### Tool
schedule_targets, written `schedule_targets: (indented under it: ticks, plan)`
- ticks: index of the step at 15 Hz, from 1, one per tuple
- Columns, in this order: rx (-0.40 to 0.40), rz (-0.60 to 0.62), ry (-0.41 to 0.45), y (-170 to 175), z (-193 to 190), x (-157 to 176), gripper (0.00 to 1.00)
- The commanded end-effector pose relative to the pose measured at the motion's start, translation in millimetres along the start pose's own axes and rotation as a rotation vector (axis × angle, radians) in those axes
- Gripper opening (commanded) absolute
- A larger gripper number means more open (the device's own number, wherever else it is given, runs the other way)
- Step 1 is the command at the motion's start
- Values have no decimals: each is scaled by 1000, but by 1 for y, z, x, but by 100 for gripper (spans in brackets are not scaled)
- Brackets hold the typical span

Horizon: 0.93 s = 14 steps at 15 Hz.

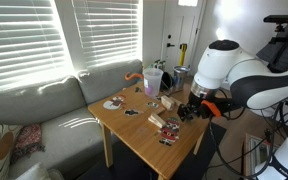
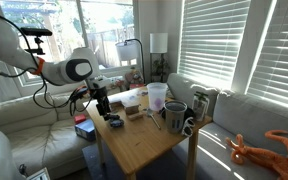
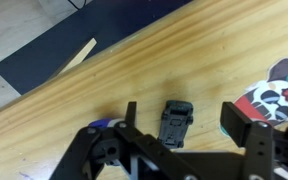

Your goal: Place the green and blue toy cars upright

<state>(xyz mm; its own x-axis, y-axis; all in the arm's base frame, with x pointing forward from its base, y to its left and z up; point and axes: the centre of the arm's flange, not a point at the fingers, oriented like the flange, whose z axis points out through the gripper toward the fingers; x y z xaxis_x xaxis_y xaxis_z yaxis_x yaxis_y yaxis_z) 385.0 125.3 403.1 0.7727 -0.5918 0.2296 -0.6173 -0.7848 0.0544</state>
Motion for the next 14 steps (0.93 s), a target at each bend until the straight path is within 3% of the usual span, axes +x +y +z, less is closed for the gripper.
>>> schedule_targets:
  ticks: [1, 8, 14]
  plan:
    - [15, 0, -32, 1, 0, 2, 59]
    - [8, 5, -91, 7, 5, 10, 9]
    - [42, 35, -166, 37, -4, 23, 8]
